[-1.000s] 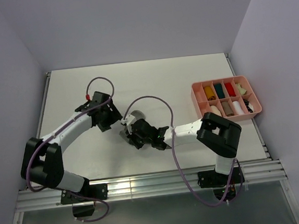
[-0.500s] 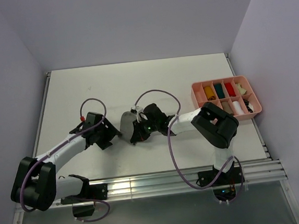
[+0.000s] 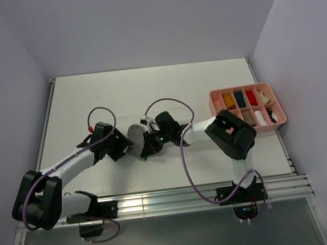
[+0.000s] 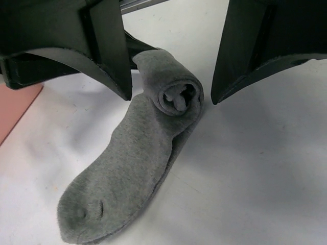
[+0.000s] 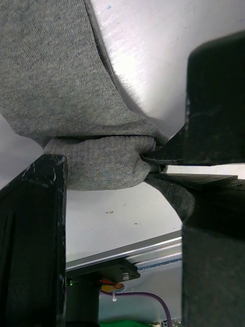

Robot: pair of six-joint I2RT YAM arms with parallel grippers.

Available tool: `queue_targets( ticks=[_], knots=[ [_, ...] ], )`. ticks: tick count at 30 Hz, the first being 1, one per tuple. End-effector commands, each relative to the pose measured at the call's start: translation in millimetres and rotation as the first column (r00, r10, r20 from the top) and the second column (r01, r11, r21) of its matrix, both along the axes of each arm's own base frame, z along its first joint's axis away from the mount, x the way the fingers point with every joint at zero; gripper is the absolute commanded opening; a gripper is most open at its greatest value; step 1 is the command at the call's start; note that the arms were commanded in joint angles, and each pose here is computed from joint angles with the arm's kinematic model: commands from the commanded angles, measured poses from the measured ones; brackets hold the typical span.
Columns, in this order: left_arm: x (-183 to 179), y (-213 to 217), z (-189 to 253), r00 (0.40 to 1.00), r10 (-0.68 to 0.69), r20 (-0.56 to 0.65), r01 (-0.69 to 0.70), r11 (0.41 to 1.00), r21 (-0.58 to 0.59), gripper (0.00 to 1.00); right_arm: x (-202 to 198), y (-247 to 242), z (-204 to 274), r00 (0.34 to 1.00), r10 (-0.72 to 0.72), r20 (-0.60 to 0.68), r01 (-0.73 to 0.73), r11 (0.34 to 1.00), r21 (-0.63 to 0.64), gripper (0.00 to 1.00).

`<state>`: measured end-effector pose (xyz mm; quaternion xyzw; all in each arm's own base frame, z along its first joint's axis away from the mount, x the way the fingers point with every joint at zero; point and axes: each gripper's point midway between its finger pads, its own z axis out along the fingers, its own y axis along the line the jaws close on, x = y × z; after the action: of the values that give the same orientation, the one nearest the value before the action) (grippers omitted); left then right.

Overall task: Roll the socks
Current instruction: Roll the sock at the center of the board.

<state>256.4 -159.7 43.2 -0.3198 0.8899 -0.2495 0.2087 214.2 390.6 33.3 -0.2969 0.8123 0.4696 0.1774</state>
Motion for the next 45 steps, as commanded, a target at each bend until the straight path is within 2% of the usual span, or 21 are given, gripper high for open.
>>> queue_targets(
  ticks=[1, 9, 14, 23, 33, 45],
  knots=[
    [11, 2, 3, 1.0, -0.017, 0.023, 0.016, 0.999, 0.047, 0.67, -6, -2, -9, 0.999, 0.038, -0.029, -0.039, 0.999, -0.035, 0.0],
    [9, 4, -13, 0.998, -0.053, -0.039, 0.057, 0.993, 0.101, 0.6, -3, 3, 2, 0.996, 0.089, -0.005, -0.089, 0.996, -0.029, 0.0],
    [13, 14, -23, 0.996, -0.08, -0.05, 0.088, 0.98, 0.181, 0.53, -5, 4, -2, 0.992, 0.123, -0.01, -0.123, 0.992, -0.04, 0.0],
    [35, 11, -29, 0.976, -0.214, -0.035, 0.216, 0.941, 0.26, 0.51, -14, 8, 13, 0.979, 0.204, -0.006, -0.204, 0.979, 0.011, 0.0],
    [39, -9, -36, 0.945, -0.326, -0.039, 0.327, 0.922, 0.207, 0.44, -5, 19, 40, 0.964, 0.264, 0.044, -0.265, 0.964, 0.032, 0.0],
    [36, -9, -44, 0.946, -0.32, -0.052, 0.324, 0.925, 0.198, 0.43, -21, 10, -19, 0.955, 0.263, -0.135, -0.268, 0.963, -0.021, 0.0]
  ],
)
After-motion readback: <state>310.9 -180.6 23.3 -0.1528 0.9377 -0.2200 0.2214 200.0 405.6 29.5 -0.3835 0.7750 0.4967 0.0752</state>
